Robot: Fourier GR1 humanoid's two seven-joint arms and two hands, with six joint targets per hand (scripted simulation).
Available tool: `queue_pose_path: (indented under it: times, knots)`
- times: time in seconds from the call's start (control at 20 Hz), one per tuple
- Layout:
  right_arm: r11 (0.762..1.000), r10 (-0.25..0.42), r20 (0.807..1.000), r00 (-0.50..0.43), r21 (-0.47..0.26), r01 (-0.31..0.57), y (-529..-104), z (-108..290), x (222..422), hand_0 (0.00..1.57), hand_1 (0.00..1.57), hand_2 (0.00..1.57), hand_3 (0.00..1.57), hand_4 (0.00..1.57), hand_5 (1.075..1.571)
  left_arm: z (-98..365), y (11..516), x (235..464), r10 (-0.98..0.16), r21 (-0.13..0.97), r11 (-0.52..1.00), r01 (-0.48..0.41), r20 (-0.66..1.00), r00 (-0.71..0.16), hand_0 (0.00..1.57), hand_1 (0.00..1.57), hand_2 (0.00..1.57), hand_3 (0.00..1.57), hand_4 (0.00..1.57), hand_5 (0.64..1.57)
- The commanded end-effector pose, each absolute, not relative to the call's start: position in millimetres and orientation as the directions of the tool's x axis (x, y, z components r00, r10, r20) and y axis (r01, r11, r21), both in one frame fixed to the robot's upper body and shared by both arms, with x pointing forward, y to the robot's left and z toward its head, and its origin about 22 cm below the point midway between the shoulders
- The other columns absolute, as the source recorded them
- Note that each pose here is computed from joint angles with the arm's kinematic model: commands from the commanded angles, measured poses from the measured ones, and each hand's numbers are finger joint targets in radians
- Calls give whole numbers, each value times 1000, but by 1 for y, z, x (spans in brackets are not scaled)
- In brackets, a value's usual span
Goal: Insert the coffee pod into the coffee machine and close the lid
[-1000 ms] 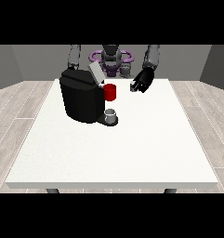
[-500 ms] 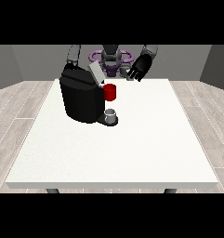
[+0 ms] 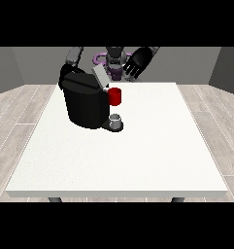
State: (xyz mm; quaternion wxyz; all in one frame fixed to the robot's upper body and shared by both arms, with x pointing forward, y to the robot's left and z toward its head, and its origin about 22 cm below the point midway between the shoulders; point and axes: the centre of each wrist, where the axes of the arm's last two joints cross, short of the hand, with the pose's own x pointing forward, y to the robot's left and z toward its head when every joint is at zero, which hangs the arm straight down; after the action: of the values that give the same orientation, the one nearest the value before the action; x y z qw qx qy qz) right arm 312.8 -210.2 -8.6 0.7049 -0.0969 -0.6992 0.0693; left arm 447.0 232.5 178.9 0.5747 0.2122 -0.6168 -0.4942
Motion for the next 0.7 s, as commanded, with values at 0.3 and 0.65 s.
queue_pose_path:
  times: [0.3,0.65]
  knots:
    - [971,234,970,-65,-231,54,-197,29,325,0,0,0,0,269,1571,233,243,456,-850,876,430,219,475,-227,1225,1225,1279,1251,482,1571]
    - [971,240,962,-129,-237,43,-214,47,338,0,0,0,0,0,1571,279,250,457,-845,884,449,128,467,-261,1258,1258,1299,1245,494,1571]
